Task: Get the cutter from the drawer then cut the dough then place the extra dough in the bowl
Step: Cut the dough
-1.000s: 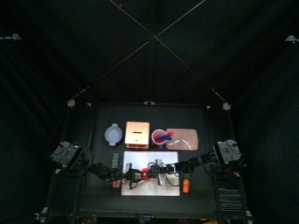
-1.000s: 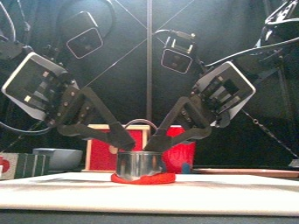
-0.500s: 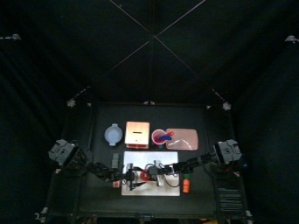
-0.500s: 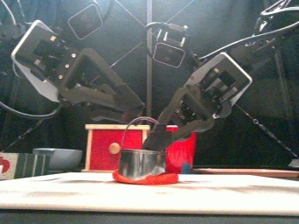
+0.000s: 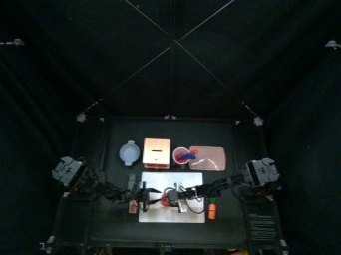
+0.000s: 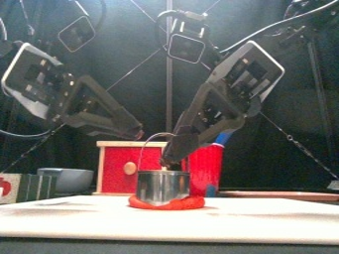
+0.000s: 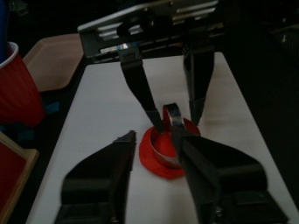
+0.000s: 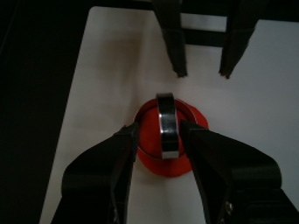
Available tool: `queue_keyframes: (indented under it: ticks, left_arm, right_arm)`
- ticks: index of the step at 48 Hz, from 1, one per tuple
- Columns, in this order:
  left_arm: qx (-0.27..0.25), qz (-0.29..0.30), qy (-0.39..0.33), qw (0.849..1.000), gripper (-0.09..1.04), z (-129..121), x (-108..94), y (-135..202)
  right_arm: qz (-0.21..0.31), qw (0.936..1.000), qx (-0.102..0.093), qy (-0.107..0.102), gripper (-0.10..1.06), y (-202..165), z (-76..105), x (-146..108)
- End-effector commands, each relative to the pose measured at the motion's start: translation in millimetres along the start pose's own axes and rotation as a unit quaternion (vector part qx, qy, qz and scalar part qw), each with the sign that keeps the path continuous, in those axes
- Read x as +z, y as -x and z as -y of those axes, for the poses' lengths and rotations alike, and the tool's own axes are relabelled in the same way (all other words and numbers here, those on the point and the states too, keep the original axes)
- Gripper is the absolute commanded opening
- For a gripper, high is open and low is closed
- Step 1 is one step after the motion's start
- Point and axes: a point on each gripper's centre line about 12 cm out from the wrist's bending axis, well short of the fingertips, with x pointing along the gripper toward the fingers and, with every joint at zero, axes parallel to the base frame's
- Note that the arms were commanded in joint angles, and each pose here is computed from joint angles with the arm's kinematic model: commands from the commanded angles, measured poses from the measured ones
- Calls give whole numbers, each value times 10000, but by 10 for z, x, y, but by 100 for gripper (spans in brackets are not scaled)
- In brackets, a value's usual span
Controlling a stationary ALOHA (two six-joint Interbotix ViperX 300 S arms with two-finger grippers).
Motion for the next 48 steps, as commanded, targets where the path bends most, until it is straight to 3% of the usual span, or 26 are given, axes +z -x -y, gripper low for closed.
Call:
queue_keyframes:
  ticks: [1,15,48]
  left_arm:
    - [48,-26,-2,10000,54,-15,-19,-46]
    - [133,-476,29,9988,53,-49,-198,-222]
    - [-106,-651,100,9978,53,18,-138,-325]
  right_arm:
    - [216,9997,-57,-21,80,145,61,291]
    - [18,9999,-118,-62,80,124,123,330]
    - [-167,9998,-116,36,80,29,108,258]
